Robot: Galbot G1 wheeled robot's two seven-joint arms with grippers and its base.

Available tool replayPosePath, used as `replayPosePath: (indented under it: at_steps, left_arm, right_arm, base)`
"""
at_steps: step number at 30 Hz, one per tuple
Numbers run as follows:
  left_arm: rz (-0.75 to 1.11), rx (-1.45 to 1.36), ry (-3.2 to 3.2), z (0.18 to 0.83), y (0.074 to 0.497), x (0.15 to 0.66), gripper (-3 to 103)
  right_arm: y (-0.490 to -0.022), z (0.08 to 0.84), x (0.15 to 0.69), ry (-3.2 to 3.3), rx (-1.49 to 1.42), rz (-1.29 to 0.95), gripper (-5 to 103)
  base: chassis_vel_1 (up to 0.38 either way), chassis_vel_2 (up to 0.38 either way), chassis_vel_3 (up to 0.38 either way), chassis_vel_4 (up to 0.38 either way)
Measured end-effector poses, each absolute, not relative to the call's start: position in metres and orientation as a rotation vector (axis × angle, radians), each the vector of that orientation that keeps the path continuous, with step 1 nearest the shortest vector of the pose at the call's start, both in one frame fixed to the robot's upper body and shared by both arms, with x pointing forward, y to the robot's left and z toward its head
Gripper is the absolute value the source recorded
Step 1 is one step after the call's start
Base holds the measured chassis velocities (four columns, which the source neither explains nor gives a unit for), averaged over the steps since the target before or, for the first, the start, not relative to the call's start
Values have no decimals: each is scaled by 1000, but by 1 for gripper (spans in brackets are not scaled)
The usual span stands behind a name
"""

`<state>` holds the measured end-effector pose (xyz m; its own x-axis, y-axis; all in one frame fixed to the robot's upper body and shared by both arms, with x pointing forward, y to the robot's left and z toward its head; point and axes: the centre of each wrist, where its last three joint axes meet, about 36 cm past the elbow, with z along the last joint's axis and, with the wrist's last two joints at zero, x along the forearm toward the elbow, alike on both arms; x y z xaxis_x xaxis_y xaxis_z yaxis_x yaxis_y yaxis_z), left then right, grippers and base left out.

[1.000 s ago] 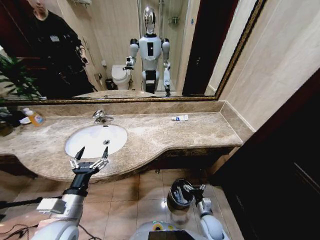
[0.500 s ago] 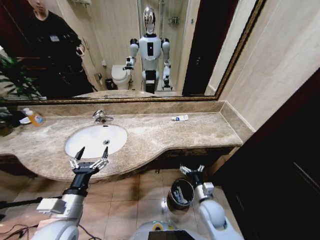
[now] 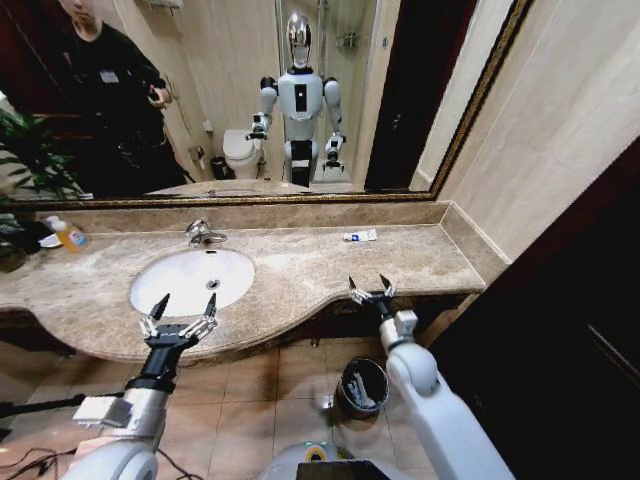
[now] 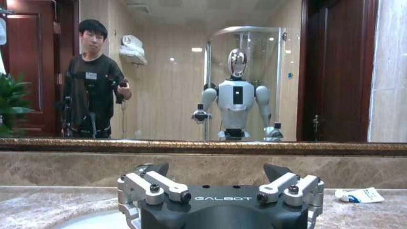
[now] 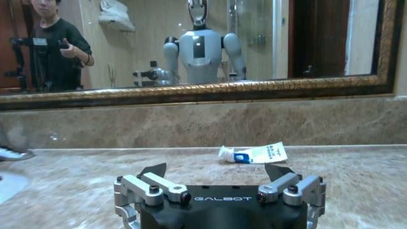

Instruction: Pick up the trash from the sink and place it in the trash bin.

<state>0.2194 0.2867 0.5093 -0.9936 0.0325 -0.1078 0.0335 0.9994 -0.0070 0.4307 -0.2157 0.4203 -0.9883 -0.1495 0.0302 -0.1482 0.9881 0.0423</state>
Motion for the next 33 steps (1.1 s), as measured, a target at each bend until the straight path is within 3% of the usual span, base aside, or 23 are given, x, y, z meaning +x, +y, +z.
replayPosePath:
  at_steps: [10,20,33]
  left_arm:
    - [-13,50,3033,509,287,219,100]
    - [-13,50,3033,509,287,219,100]
    - [-13,50,3033,509,287,219,100]
  right_arm:
    - [-236,432,508,-3038,303,-131,100]
    - [-203,436,608,-3012,355,-63,100]
    - [-167,432,676,-2978,304,-17,100]
  base:
    - [0,0,0,0]
    - [0,0,0,0]
    - [0,0,0,0]
